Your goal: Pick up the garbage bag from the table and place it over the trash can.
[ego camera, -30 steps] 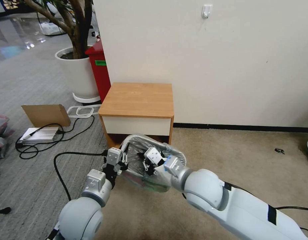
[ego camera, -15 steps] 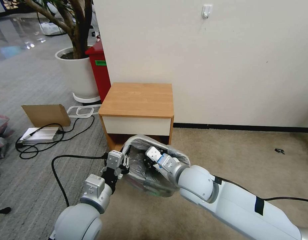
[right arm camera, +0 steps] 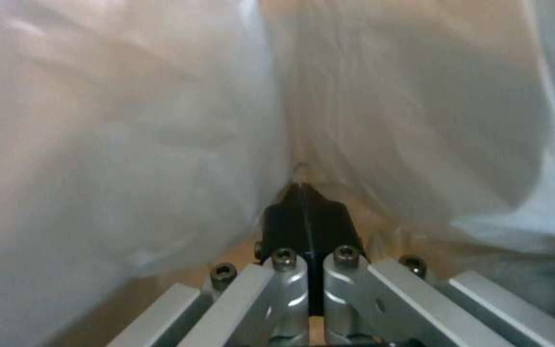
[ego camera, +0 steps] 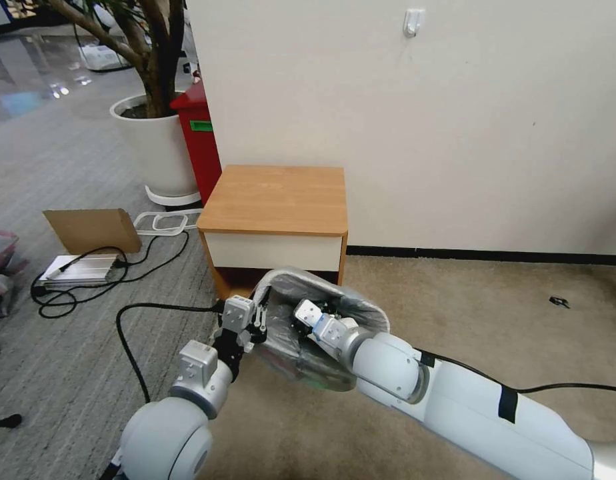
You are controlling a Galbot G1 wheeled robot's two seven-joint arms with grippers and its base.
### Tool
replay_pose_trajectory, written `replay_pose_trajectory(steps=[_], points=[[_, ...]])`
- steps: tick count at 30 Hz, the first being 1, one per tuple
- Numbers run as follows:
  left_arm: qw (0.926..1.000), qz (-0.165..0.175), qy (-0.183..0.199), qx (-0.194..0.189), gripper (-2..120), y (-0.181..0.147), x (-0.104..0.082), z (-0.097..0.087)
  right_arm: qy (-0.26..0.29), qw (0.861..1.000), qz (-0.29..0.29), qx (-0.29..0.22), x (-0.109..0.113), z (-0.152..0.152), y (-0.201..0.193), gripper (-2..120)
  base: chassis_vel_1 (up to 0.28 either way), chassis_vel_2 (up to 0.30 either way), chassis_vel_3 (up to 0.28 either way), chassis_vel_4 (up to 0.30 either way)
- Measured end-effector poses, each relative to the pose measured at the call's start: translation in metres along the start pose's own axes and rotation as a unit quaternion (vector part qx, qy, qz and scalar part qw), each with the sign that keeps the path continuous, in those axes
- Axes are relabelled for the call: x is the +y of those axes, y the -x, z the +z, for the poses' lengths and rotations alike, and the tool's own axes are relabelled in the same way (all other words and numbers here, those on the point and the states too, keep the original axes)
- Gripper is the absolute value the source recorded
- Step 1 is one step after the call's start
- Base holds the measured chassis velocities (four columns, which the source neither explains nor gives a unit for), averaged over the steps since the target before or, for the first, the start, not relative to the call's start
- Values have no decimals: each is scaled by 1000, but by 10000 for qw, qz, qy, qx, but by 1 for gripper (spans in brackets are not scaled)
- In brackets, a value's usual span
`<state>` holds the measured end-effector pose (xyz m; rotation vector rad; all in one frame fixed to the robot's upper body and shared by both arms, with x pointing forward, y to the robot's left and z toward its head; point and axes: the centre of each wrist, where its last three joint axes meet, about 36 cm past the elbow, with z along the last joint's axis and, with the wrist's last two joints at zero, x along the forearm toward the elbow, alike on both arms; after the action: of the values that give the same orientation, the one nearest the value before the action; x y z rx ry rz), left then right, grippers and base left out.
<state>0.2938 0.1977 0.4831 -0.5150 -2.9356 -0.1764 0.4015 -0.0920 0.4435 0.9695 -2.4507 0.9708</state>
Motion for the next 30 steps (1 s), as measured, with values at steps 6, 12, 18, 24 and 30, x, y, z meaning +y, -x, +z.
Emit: replay_pose_trajectory(steps=[6, 12, 18, 24, 30], points=[[9999, 105, 45, -30, 5, -1, -3, -2, -196, 9997, 88, 94, -11, 1, 12, 0, 0, 0, 0, 0], [9998, 166, 35, -66, 5, -1, -6, -3, -291, 9994, 94, 189, -14, 4, 19, 0, 0, 0, 0, 0], [9997, 190, 56, -121, 5, 1, -5, -6, -331, 9991, 83, 247, -14, 6, 22, 0, 0, 0, 0, 0], [9996, 207, 39, -172, 5, 4, -6, -8, -355, 9988, 54, 336, -19, 11, 26, 0, 0, 0, 0, 0], [9997, 226, -22, -106, 5, 5, -8, -4, -281, 9990, 39, 340, -23, 10, 26, 0, 0, 0, 0, 0]])
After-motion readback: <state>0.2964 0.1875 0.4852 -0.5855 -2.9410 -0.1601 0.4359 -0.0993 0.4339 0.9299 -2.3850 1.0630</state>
